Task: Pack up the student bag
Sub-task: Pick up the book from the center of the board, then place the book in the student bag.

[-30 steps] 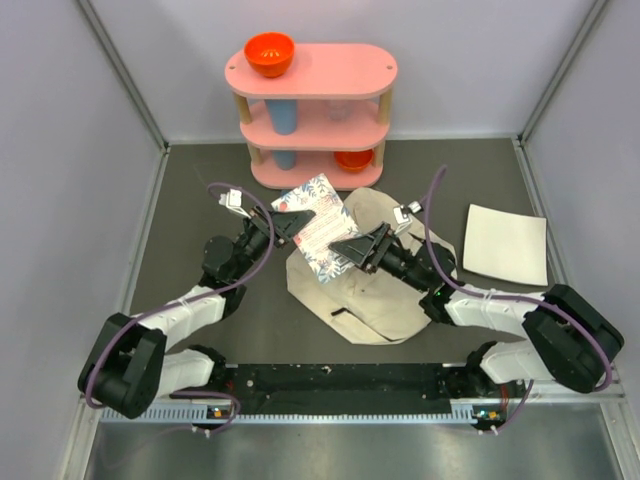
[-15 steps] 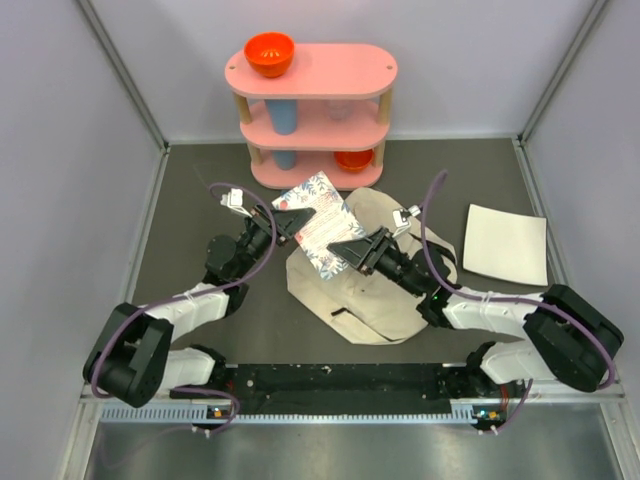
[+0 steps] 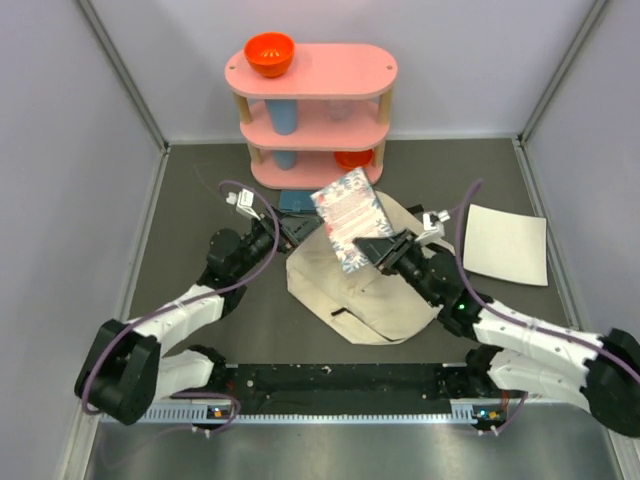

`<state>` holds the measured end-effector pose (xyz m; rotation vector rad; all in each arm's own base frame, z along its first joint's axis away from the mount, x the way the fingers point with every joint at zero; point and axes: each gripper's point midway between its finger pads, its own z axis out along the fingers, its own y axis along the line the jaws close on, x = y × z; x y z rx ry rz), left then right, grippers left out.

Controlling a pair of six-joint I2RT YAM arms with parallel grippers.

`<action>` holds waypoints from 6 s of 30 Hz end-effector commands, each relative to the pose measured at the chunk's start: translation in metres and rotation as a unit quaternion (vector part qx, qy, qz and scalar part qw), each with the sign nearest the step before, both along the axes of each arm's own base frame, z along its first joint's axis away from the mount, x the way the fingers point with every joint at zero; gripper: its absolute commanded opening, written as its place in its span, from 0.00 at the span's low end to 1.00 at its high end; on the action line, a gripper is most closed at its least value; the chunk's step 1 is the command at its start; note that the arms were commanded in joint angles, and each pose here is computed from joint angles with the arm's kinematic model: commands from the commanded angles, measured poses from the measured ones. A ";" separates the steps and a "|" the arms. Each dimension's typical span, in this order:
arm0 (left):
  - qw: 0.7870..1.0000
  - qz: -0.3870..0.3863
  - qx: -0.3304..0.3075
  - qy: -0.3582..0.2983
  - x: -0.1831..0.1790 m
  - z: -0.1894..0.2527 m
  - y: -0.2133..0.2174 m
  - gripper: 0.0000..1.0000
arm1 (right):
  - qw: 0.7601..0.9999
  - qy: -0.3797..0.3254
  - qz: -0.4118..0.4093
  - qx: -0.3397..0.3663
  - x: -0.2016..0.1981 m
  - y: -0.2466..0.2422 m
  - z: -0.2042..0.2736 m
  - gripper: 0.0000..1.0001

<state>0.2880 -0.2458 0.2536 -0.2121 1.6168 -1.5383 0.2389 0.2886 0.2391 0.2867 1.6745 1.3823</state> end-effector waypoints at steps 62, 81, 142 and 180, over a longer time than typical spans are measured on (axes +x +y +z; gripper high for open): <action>0.776 -0.122 0.597 -0.161 -0.072 -0.164 -0.236 0.46 | 0.826 -0.025 -0.508 -0.243 -0.051 -0.314 0.055 0.01; 0.802 -0.017 0.577 -0.154 -0.046 -0.099 -0.137 0.00 | 0.861 -0.022 -0.417 -0.290 -0.031 -0.264 0.040 0.00; 0.904 0.021 0.375 -0.203 0.019 0.096 -0.090 0.00 | 0.994 0.060 -0.031 -0.087 -0.131 -0.164 0.037 0.00; 0.910 -0.011 0.298 -0.290 -0.034 0.141 -0.084 0.00 | 0.981 0.181 0.069 -0.024 -0.030 -0.024 -0.009 0.00</action>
